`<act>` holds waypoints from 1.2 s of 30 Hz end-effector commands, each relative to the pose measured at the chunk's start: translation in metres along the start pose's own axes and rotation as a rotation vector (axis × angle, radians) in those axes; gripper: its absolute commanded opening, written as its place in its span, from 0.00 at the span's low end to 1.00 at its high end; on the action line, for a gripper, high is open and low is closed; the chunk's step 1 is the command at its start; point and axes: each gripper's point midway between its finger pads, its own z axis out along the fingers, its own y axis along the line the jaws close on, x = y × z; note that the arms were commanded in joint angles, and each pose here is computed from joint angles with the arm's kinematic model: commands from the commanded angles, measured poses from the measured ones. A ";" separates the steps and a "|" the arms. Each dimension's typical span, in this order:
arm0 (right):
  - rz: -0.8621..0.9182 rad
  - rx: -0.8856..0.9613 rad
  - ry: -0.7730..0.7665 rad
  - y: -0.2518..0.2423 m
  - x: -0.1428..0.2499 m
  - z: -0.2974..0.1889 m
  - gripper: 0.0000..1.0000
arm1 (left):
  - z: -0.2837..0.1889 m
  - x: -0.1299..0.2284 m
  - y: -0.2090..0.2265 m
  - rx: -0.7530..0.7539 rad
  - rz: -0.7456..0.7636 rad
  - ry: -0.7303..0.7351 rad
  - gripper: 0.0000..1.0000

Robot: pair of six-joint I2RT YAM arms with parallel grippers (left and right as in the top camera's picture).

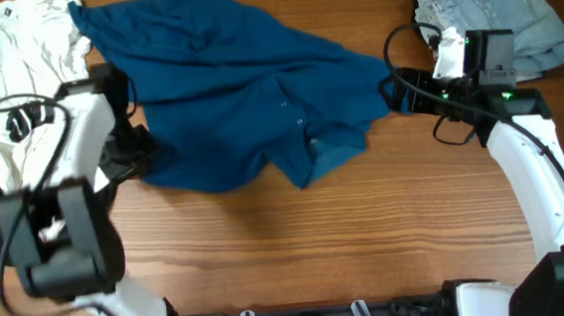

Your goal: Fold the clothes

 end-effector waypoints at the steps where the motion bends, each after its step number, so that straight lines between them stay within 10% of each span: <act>1: -0.007 0.014 -0.008 -0.002 -0.004 0.002 0.99 | -0.053 0.008 0.015 0.027 0.032 -0.094 0.04; 14: 0.049 0.007 0.001 -0.001 -0.002 0.002 0.98 | -0.130 0.077 0.033 0.230 0.058 -0.187 0.04; 29: 0.203 0.195 0.077 -0.034 0.024 -0.001 0.92 | -0.127 0.149 0.024 0.129 0.238 -0.030 0.04; 36: 0.273 0.242 0.158 -0.047 0.042 0.015 0.93 | -0.127 0.134 0.037 0.036 0.206 -0.108 0.55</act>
